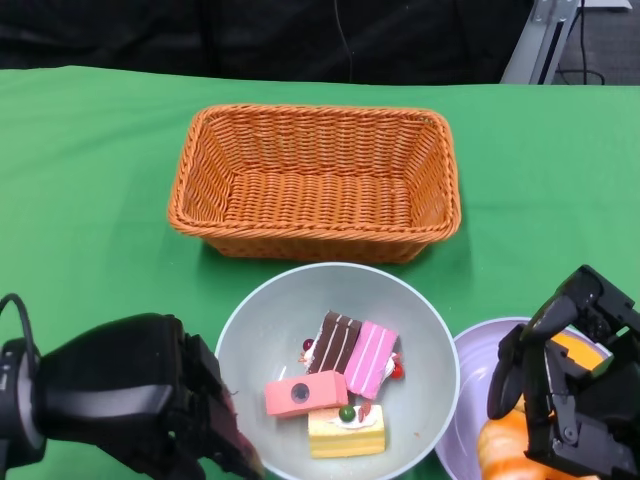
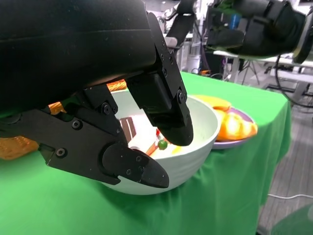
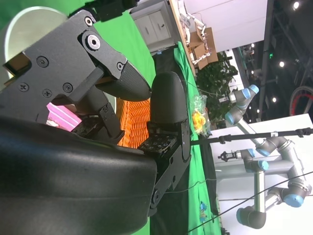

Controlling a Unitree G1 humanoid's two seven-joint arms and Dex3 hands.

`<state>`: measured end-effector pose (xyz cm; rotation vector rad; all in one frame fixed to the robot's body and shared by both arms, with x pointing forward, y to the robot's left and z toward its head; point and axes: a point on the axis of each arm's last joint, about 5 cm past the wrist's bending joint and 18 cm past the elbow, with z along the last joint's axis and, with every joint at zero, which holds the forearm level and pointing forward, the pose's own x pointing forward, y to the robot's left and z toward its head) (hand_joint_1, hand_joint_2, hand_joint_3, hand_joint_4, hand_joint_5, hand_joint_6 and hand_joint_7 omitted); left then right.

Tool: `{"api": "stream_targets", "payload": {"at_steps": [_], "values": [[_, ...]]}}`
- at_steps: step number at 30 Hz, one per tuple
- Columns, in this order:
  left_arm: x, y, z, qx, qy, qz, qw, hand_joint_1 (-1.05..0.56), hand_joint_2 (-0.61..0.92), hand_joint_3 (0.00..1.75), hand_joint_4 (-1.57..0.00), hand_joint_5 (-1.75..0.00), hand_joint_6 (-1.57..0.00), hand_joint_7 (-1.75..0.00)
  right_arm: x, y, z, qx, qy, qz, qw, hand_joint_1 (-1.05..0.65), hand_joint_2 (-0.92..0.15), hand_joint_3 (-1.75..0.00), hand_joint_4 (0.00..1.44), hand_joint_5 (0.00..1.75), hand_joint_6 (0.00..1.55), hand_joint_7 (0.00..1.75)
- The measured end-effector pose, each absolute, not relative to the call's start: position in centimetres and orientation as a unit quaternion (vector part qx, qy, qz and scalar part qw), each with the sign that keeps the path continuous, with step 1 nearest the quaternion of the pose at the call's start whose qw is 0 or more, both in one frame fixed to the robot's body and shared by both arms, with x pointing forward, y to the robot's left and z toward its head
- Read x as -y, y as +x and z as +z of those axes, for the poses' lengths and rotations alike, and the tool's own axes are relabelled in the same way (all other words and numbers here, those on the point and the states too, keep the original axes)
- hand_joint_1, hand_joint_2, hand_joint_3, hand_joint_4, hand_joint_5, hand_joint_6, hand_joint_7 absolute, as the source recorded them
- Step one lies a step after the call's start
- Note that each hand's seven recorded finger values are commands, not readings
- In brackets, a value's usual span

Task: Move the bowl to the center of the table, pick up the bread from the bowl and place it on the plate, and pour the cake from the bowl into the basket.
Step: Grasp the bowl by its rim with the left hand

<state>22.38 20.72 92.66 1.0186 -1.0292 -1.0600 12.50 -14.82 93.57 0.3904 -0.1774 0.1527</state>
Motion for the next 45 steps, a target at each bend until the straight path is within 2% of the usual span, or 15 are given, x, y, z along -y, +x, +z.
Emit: {"api": "stream_targets", "payload": {"at_steps": [6, 12, 16, 22, 33, 45], "values": [[-20.6, 22.4, 92.5, 0.451, 0.437, -0.445, 0.638, -0.46, 0.87, 0.01, -1.16, -0.01, -1.01, -0.01, 14.7, 12.4, 93.6, 0.085, 0.194, 0.075, 0.974, -0.13, -0.50, -1.35, 0.77, 1.75, 0.60, 1.63], [-21.0, 22.3, 92.6, 0.471, 0.422, -0.426, 0.647, -0.49, 0.86, 0.01, -1.27, -0.07, -1.14, -0.06, 14.7, 12.5, 93.5, 0.079, 0.198, 0.077, 0.974, -0.13, -0.56, -1.25, 0.75, 1.75, 0.60, 1.61], [-21.1, 22.3, 92.7, 0.470, 0.428, -0.423, 0.645, -0.50, 0.85, 0.00, -1.18, -0.03, -1.08, -0.02, 14.7, 12.5, 93.5, 0.078, 0.199, 0.078, 0.974, -0.13, -0.57, -1.22, 0.74, 1.75, 0.59, 1.60], [-21.1, 22.6, 92.8, 0.430, 0.469, -0.432, 0.639, -0.50, 0.85, 0.00, -1.11, 0.00, -1.02, 0.00, 14.7, 12.5, 93.5, 0.077, 0.198, 0.078, 0.974, -0.13, -0.59, -1.18, 0.74, 1.75, 0.60, 1.59], [-19.6, 23.1, 91.1, 0.387, 0.497, -0.430, 0.647, -0.51, 0.89, 0.01, -1.03, 0.00, -0.94, 0.00, 14.5, 12.5, 93.5, 0.073, 0.199, 0.079, 0.974, -0.13, -0.59, -1.16, 0.76, 1.75, 0.60, 1.59], [-18.8, 23.5, 89.5, 0.365, 0.519, -0.453, 0.626, -0.51, 0.91, 0.01, -1.02, 0.00, -0.94, 0.00, 14.4, 12.5, 93.5, 0.072, 0.196, 0.073, 0.975, -0.13, -0.58, -1.18, 0.76, 1.75, 0.61, 1.59]]}}
